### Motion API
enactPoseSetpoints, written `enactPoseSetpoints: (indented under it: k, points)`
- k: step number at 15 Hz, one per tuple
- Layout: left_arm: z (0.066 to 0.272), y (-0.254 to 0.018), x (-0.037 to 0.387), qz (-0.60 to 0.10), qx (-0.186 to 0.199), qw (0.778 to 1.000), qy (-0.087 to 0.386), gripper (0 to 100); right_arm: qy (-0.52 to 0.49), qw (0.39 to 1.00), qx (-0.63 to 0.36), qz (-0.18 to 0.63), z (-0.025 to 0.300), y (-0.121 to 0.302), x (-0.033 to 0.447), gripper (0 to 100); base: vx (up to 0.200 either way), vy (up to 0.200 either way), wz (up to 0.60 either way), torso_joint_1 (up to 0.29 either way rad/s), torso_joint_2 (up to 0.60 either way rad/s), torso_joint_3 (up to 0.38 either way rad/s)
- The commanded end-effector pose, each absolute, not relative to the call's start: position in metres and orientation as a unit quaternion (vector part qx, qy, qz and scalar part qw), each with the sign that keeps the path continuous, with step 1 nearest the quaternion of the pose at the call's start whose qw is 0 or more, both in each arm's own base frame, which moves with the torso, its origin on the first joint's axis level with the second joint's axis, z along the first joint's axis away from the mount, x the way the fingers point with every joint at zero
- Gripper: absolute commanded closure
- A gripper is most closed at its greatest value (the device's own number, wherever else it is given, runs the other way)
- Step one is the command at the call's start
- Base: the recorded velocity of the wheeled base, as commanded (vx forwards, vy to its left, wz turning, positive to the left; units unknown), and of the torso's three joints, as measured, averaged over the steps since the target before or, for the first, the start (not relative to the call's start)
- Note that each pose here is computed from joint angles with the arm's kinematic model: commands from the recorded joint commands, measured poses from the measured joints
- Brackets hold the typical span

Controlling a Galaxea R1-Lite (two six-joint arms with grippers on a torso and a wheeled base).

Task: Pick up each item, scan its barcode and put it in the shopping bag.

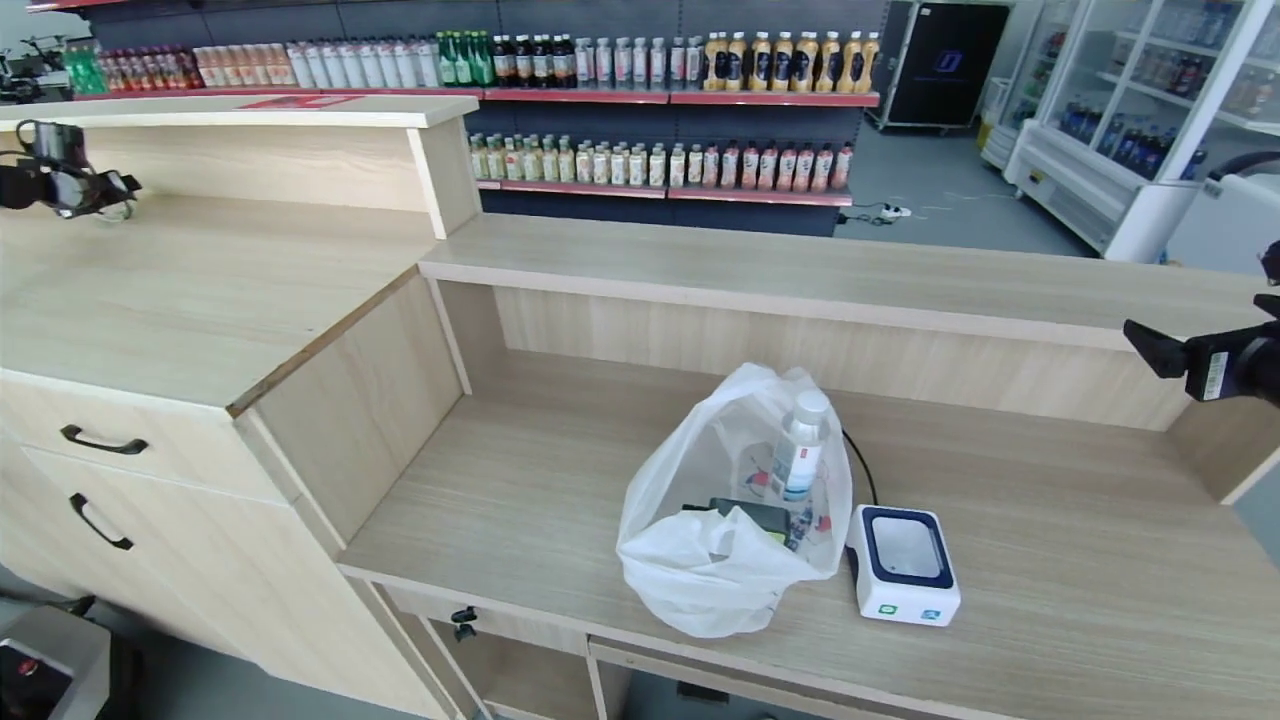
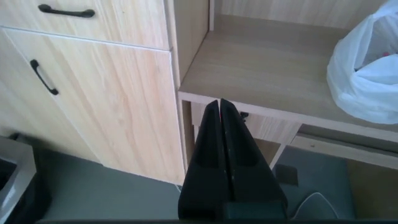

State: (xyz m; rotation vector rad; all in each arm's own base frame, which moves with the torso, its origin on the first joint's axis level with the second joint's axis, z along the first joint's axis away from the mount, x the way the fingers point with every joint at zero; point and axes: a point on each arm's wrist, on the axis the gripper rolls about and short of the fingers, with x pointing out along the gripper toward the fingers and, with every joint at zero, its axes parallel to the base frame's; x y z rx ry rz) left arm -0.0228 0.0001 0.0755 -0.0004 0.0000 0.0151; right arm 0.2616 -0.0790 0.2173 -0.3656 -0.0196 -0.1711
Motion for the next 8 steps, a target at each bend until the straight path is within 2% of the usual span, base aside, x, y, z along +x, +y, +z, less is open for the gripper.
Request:
enactPoseSetpoints:
  k: [1,4,8]
  points:
    - [0.075,0.0,-0.023,0.008,-0.001,1.0,0.0,100,-0.032,0.981,-0.167,-0.094,0.23,-0.078,0.251,0,0.0,0.0,0.0,0.0,0.0,0.0]
    - [0.075,0.0,-0.023,0.008,-0.001,1.0,0.0,100,-0.022,0.991,-0.099,-0.084,0.219,-0.069,0.22,0,0.0,0.0,0.0,0.0,0.0,0.0]
    - [0.075,0.0,-0.023,0.008,-0.001,1.0,0.0,100,0.016,0.995,-0.058,-0.083,0.208,-0.053,0.172,0,0.0,0.0,0.0,0.0,0.0,0.0]
